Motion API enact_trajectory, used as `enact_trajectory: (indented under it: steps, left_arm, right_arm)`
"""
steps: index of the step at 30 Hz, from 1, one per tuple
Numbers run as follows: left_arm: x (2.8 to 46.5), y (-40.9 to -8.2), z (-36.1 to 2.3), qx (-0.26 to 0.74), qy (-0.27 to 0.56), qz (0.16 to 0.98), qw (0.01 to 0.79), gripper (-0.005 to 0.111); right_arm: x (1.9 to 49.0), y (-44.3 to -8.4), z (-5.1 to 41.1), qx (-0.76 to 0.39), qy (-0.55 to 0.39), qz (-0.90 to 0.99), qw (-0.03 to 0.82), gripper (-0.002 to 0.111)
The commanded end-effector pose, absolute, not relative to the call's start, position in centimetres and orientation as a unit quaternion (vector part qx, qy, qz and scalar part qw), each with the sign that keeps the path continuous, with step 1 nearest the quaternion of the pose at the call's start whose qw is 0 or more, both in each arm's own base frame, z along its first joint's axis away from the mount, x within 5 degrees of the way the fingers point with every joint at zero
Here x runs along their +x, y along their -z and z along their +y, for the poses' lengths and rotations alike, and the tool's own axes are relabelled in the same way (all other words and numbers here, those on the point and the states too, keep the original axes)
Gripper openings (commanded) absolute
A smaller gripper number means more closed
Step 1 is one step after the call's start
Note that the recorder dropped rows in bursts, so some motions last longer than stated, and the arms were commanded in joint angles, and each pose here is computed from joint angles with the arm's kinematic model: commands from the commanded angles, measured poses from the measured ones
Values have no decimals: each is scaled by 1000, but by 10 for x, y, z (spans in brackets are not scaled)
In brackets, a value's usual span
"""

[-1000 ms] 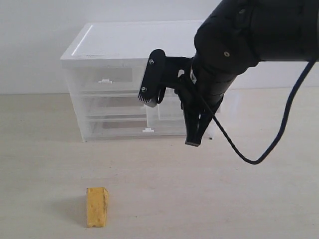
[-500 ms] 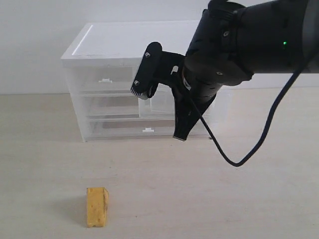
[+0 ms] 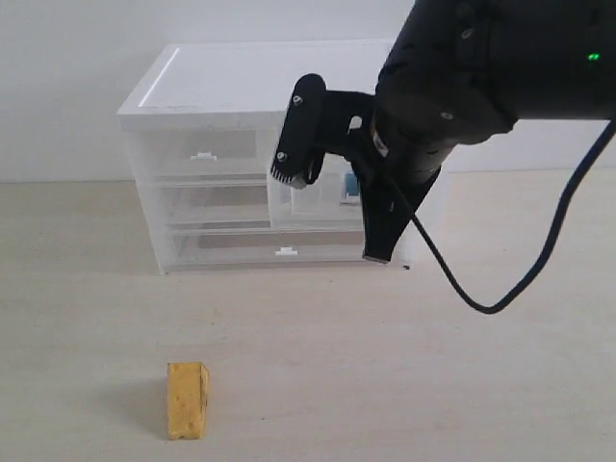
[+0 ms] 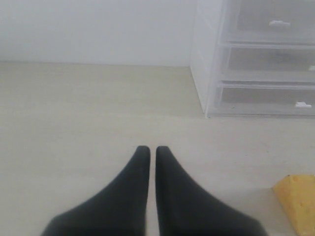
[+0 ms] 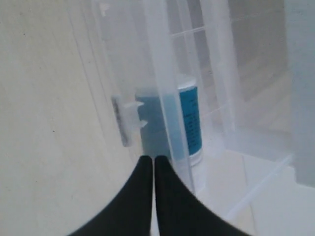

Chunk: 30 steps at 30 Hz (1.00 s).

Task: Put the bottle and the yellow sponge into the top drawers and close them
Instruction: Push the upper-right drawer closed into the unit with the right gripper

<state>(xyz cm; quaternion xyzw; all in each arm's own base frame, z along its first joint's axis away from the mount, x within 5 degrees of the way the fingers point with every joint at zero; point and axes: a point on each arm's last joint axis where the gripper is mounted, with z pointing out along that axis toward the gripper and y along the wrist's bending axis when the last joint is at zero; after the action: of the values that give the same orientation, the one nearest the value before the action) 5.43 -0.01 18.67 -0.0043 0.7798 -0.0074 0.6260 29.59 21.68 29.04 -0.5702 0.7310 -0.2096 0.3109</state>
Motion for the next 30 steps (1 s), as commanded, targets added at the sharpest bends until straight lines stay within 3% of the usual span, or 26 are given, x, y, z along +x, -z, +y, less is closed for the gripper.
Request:
enact_trajectory:
  steps: [1, 5, 12, 20, 23, 30]
  left_arm:
    - [54, -185, 0, -5, 7, 781, 625, 4]
    - [54, -185, 0, -5, 7, 781, 625, 4]
    - [54, -185, 0, -5, 7, 781, 625, 4]
    - [54, -185, 0, -5, 7, 781, 625, 4]
    - [54, -185, 0, -5, 7, 781, 625, 4]
    - [54, -185, 0, -5, 7, 781, 625, 4]
  right_arm:
    - [295, -318, 201, -561, 239, 718, 337, 0]
    - [289, -316, 202, -581, 209, 721, 313, 1]
    - [289, -317, 207, -581, 190, 717, 335, 16]
    - [295, -303, 204, -600, 148, 726, 301, 15]
    - [295, -294, 204, -618, 115, 727, 277, 0]
    - [311, -285, 203, -603, 122, 728, 301, 0]
